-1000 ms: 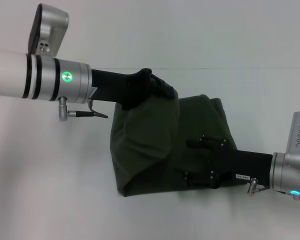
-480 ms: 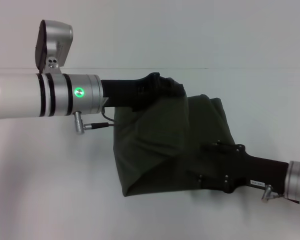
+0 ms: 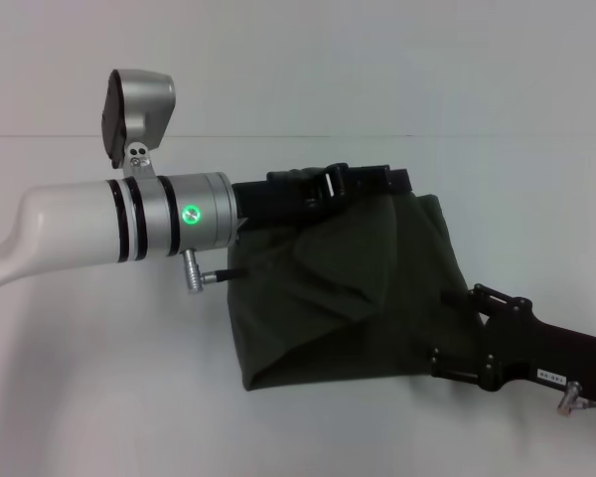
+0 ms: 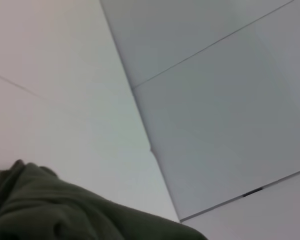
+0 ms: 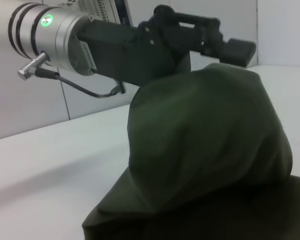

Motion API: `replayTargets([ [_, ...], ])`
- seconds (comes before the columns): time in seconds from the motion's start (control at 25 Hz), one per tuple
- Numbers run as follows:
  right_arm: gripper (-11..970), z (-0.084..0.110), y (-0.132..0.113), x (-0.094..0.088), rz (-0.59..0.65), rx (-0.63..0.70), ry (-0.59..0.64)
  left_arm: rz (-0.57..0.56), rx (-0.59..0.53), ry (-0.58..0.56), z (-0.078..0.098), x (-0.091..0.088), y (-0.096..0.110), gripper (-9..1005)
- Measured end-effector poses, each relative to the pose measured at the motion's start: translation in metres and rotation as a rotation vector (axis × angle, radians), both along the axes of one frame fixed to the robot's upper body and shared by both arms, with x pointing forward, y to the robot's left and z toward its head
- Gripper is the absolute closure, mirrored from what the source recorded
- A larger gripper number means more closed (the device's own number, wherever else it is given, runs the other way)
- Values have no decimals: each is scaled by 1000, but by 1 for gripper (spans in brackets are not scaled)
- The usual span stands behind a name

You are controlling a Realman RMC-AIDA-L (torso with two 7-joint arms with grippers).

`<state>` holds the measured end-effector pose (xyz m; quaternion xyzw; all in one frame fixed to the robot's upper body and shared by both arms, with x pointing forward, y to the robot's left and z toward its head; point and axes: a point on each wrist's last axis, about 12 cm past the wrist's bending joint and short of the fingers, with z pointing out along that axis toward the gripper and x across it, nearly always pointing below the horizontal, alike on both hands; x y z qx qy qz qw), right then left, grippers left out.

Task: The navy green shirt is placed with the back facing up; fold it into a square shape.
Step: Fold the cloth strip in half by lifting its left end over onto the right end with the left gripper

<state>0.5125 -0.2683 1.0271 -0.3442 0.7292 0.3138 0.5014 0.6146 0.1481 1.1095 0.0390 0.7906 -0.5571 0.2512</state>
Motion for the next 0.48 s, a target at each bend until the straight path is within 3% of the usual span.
replayTargets([
  [0.44,59,-2,0,-2,-6,2,9,-34,39,-34,-2,0,-7,120],
  [0.48,59,-3,0,-3,-5,3,10,-58,56,-45,0,0,-11,118],
])
